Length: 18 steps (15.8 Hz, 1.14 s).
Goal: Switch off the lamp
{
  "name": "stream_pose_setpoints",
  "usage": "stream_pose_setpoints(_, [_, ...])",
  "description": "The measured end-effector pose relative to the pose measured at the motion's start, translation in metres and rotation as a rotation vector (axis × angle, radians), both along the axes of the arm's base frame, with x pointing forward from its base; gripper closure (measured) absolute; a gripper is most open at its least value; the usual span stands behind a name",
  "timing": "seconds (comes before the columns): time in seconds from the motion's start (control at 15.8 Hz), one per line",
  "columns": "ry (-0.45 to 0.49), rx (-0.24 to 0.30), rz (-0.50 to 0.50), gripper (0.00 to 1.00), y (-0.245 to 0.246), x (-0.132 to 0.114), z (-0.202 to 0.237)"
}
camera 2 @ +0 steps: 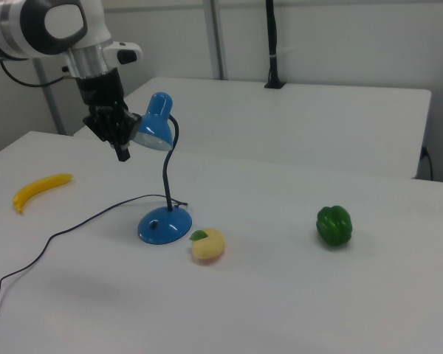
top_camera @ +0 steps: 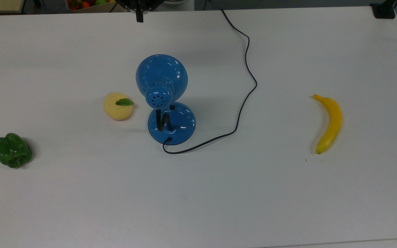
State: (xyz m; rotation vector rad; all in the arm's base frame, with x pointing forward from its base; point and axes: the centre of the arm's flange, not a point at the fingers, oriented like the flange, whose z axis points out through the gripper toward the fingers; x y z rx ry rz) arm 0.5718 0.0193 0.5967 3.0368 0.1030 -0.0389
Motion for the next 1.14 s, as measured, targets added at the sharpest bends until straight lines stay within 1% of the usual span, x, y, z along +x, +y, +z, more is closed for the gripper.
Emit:
stream_pose_setpoints(0.13, [0.003, 0.001, 0.005, 0.96, 0.001, -0.004, 0.004])
stream_pose_setpoints(0.19, [0.012, 0.0, 0.006, 0.9, 0.002, -0.005, 0.004])
stream_pose_setpoints(0.51, [0.021, 0.0, 0.007, 0.4, 0.004, -0.012, 0.011])
stream_pose_setpoints(0.57, [0.019, 0.0, 0.007, 0.33, 0.004, -0.013, 0.012])
stream_pose_setpoints(0.76, [0.013, 0.0, 0.009, 0.02, 0.005, -0.014, 0.015])
stream_pose_setpoints(0.83, [0.005, 0.001, 0.009, 0.0, 0.004, -0.014, 0.019])
stream_pose_setpoints(0.95, [-0.009, 0.003, 0.008, 0.0, 0.004, -0.014, 0.027])
stream_pose_setpoints(1.14, [-0.005, 0.004, 0.006, 0.0, 0.004, -0.016, 0.031])
